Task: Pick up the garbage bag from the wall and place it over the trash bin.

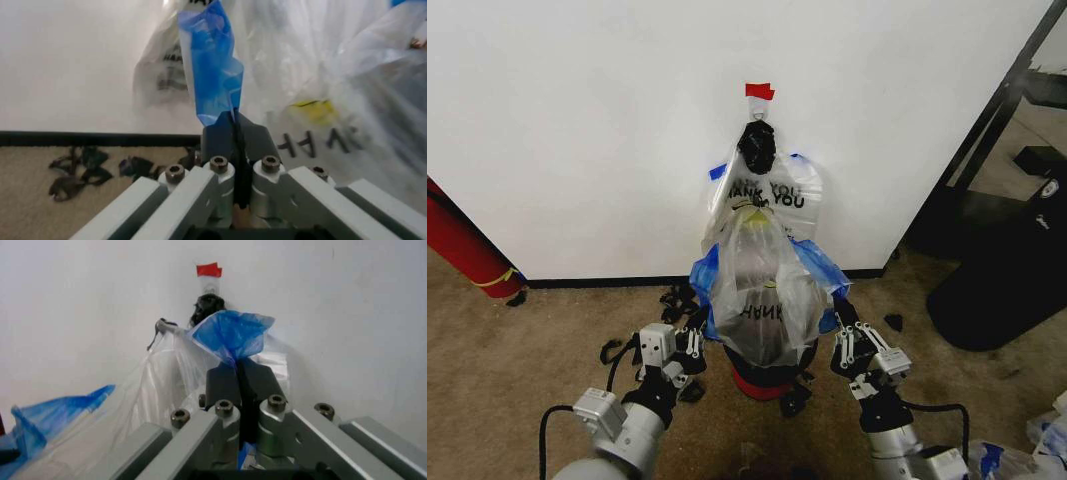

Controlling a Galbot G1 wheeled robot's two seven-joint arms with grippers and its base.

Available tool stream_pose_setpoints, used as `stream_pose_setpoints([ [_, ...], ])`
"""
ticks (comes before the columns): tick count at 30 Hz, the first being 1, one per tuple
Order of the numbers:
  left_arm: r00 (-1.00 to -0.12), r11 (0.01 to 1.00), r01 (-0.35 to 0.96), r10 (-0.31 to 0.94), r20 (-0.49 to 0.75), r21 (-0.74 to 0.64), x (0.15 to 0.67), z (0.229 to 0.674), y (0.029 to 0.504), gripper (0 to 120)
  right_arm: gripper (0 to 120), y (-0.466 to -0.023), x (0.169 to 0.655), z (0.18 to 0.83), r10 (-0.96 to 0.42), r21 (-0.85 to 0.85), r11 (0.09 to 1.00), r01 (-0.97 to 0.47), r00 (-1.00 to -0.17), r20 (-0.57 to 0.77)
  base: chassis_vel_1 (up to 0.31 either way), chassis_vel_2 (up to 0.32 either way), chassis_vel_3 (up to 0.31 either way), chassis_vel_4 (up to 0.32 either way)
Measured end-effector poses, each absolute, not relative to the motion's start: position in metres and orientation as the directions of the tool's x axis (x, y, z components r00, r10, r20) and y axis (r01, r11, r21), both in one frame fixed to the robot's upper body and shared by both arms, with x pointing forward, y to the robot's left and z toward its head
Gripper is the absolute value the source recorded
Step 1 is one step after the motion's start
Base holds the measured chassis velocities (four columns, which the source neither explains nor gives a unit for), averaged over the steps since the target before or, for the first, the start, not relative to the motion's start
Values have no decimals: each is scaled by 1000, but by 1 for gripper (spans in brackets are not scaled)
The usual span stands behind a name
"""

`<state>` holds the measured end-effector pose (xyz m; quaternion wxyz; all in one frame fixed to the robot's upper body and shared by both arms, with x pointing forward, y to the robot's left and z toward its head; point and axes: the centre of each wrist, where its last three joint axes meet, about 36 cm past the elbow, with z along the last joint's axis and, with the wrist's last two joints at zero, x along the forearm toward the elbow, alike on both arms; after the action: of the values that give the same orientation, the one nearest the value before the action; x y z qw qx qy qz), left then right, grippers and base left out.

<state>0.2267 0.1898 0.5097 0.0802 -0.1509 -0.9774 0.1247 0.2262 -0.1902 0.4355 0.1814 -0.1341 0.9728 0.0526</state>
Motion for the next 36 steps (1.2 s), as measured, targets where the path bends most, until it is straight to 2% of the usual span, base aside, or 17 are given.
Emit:
stream_pose_setpoints([
  [14, -948, 946, 236, 275, 162, -224, 223, 507, 204, 0, 0, -180, 211, 434, -258, 69, 953, -295, -910, -326, 0, 0, 0, 0],
  [22, -950, 954, 207, 249, 190, -215, 227, 509, 214, 0, 0, -179, 198, 458, -260, 62, 955, -290, -919, -298, 0, 0, 0, 0],
  [31, -955, 958, 199, 236, 177, -208, 232, 513, 220, 0, 0, -180, 191, 487, -250, 55, 958, -280, -917, -312, 0, 0, 0, 0],
  [36, -956, 952, 212, 248, 153, -219, 234, 513, 217, 0, 0, -181, 195, 483, -243, 46, 962, -270, -920, -308, 0, 0, 0, 0],
])
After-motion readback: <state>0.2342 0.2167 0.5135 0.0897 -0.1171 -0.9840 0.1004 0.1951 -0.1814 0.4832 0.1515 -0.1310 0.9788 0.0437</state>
